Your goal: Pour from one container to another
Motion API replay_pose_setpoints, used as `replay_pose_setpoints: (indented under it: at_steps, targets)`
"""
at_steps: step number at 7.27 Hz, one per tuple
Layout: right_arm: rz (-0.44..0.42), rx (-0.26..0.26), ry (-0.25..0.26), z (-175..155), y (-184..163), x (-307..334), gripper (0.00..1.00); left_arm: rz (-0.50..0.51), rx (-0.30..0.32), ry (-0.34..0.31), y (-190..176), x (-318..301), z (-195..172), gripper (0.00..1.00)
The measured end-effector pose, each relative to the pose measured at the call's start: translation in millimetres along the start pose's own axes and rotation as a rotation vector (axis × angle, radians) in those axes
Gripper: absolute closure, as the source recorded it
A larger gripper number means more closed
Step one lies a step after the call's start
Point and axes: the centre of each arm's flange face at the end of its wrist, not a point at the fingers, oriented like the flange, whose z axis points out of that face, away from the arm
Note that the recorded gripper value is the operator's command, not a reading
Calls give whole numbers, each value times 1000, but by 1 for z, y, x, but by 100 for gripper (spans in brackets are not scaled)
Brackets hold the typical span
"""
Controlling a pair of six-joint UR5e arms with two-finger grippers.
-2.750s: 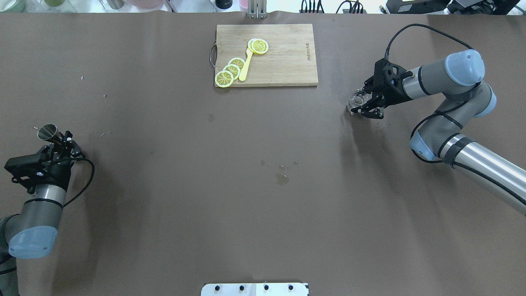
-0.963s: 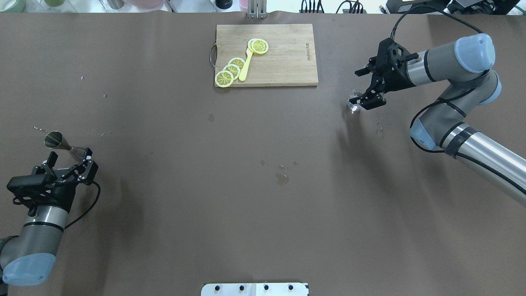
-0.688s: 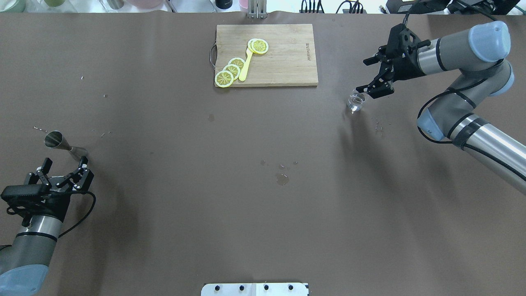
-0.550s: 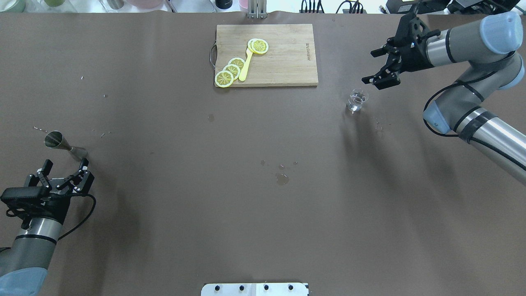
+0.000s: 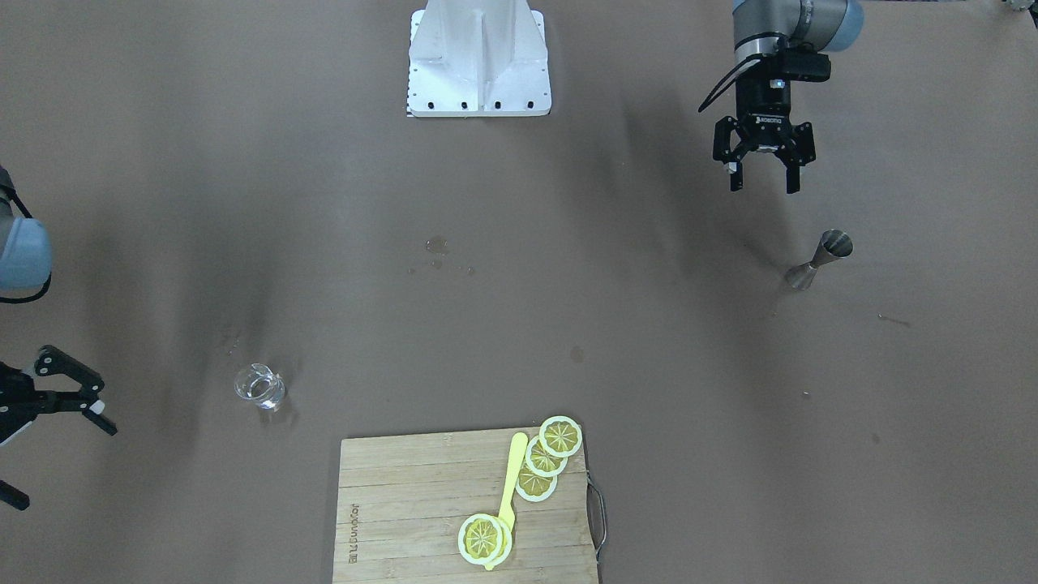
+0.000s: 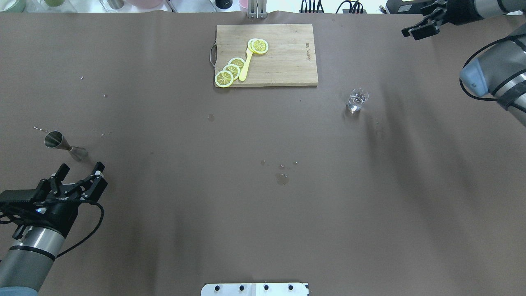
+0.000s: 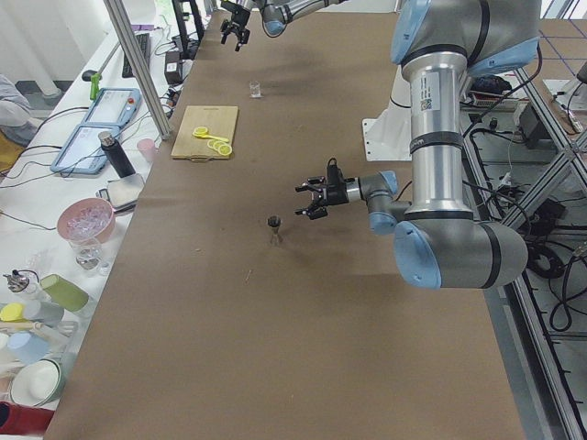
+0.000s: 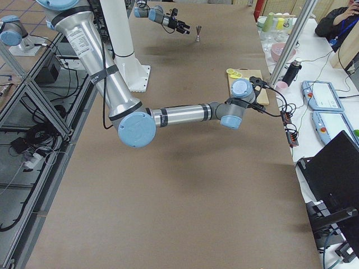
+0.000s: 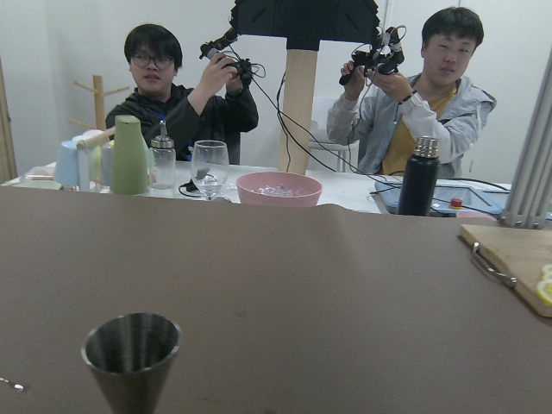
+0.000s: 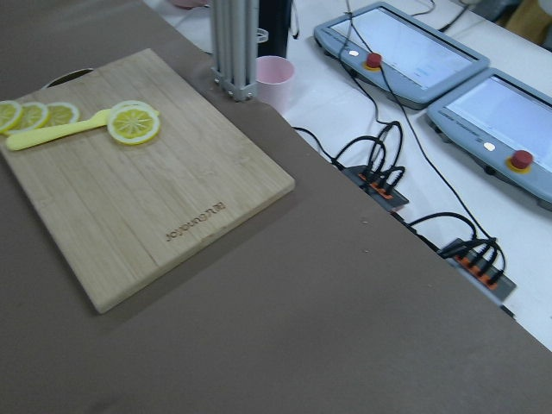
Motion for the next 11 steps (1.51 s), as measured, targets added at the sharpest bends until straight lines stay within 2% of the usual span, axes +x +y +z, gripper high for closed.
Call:
replay_pose_setpoints:
  at_steps: [1, 2, 5, 6, 8, 10, 11]
  targets:
    - [72, -59, 42, -13, -4, 17, 0, -9, -33, 10, -5, 26, -6, 2]
    - [154, -127, 87, -27, -5, 35, 0, 8, -64, -6, -10, 51, -2, 2]
    - [388, -320, 184, -67, 4, 72, 0, -32, -181, -55, -60, 136, 50, 2]
    - [453, -378, 202, -80, 11, 77, 0, 31, -229, -56, -81, 149, 66, 2]
    - [575, -486, 223, -104, 34, 83, 0, 134, -346, -62, -123, 137, 99, 2]
    - [722, -579, 230, -128, 73, 96, 0, 228, -483, -89, -177, 79, 133, 2]
    - [789, -599, 212, -139, 100, 102, 0, 282, -550, -107, -205, 35, 144, 2]
